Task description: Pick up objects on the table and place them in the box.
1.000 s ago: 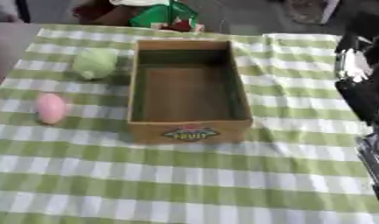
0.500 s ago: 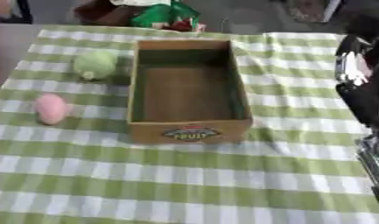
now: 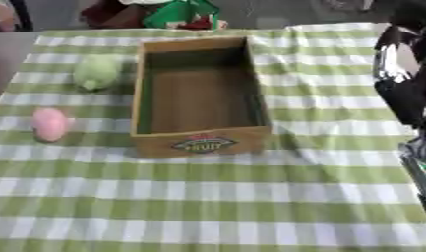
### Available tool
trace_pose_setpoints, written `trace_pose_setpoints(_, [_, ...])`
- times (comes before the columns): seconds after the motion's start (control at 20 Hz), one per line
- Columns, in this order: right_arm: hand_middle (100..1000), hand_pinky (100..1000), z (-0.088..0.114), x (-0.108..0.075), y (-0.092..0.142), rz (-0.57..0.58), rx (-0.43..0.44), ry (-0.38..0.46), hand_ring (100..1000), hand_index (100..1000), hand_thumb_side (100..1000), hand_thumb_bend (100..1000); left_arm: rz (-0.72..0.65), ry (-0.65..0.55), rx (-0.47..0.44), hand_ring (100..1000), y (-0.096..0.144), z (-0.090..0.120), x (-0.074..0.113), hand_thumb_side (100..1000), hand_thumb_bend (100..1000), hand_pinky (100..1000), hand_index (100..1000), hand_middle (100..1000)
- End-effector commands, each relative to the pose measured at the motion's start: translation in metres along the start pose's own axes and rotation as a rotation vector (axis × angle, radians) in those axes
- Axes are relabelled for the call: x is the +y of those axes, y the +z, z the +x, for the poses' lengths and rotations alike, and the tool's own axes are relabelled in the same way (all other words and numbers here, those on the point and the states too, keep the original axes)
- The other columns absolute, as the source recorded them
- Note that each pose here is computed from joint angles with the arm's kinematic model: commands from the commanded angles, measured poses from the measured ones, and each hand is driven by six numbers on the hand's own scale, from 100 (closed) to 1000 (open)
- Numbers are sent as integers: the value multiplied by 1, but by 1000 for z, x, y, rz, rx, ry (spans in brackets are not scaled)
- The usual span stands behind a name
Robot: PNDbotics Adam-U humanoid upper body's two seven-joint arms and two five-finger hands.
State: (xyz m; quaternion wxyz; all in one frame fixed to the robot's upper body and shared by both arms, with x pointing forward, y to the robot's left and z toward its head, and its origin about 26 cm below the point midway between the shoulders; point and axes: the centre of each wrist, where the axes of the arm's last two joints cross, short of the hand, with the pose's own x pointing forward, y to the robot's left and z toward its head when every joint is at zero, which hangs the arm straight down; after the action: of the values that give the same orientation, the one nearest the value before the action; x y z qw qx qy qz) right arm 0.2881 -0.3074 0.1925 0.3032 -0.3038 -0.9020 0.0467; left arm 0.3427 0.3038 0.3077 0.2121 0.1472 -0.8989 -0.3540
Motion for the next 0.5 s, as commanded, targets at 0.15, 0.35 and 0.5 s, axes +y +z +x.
trace_pose_setpoints(0.15, [742, 744, 5, -5, -8, 3, -42, 20, 790, 824, 505, 100, -217, -142, 75, 828, -16, -9, 15, 958, 419, 717, 977, 863])
trace_pose_setpoints(0.35, [740, 744, 6, -3, -9, 10, -42, 9, 788, 823, 502, 100, -390, -233, 167, 843, -19, -23, 20, 942, 462, 741, 988, 875])
trace_pose_setpoints(0.5, [739, 744, 7, -1, -10, 13, -42, -1, 787, 822, 503, 100, -524, -308, 216, 852, -16, -35, 25, 933, 480, 751, 996, 883])
